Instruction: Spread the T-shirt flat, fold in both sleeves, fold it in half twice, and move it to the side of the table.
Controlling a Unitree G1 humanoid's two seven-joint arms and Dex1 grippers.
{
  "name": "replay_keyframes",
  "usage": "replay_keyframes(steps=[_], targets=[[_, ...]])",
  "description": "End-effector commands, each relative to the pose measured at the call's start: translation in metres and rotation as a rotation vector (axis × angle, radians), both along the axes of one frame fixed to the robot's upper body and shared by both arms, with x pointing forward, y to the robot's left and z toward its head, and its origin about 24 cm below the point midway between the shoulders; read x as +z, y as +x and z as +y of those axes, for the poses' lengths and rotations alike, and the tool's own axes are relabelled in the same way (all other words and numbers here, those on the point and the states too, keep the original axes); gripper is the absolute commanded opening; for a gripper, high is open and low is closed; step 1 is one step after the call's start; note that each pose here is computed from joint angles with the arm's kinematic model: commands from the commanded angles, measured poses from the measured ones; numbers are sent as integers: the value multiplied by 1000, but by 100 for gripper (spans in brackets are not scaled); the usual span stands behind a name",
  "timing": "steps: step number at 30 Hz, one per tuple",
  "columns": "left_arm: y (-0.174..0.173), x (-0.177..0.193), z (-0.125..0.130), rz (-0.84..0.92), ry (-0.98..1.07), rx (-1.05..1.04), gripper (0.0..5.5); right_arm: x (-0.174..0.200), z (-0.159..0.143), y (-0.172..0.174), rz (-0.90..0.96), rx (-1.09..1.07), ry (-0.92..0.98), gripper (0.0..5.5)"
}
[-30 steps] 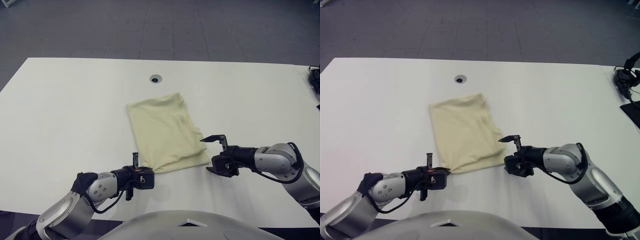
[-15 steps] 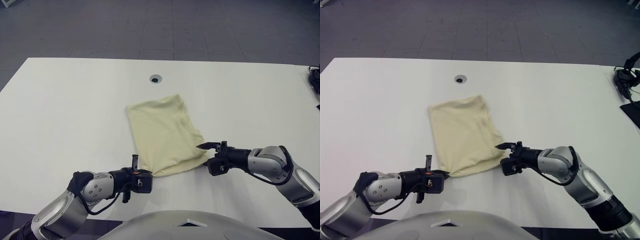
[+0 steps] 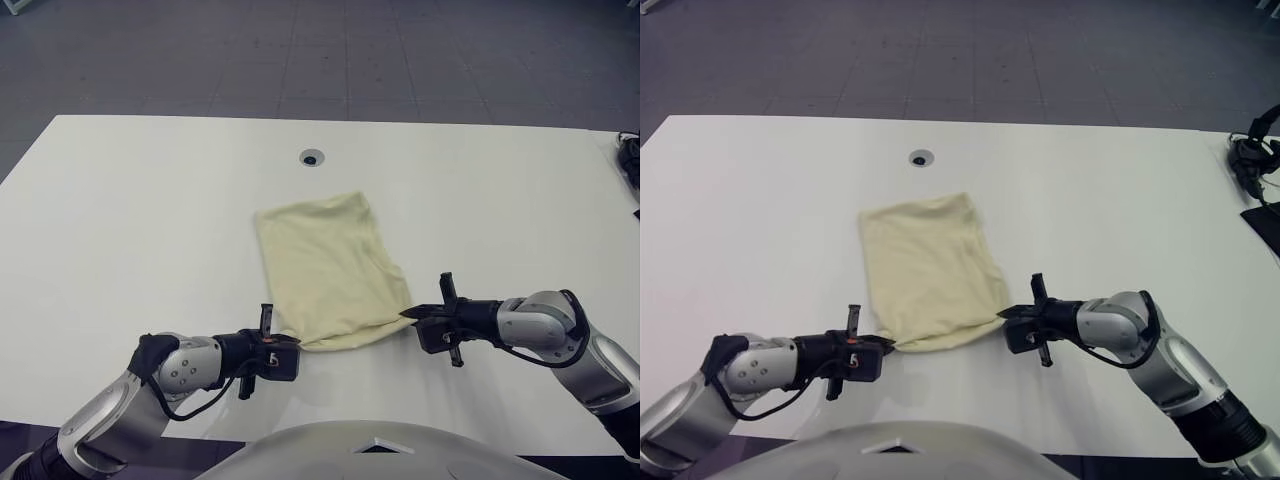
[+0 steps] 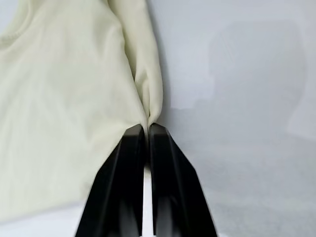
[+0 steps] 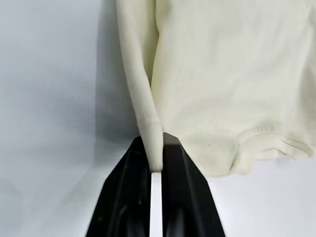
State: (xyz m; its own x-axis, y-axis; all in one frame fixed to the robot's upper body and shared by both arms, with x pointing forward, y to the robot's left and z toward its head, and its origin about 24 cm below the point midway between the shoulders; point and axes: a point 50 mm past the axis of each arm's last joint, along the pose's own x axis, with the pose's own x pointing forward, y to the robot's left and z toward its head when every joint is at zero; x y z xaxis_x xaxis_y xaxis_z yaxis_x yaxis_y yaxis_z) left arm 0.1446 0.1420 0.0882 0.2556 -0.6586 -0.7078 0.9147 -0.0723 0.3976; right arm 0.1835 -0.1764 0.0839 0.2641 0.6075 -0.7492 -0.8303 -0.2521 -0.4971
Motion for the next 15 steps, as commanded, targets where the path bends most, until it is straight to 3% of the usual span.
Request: replay_keyframes(steps=[1, 15], targets=[[6, 16, 3, 57, -46, -26, 0, 15, -1, -8, 103, 8, -22, 1], [-32, 35, 11, 487, -123, -148, 0, 36, -13, -46, 590, -22, -123, 1]])
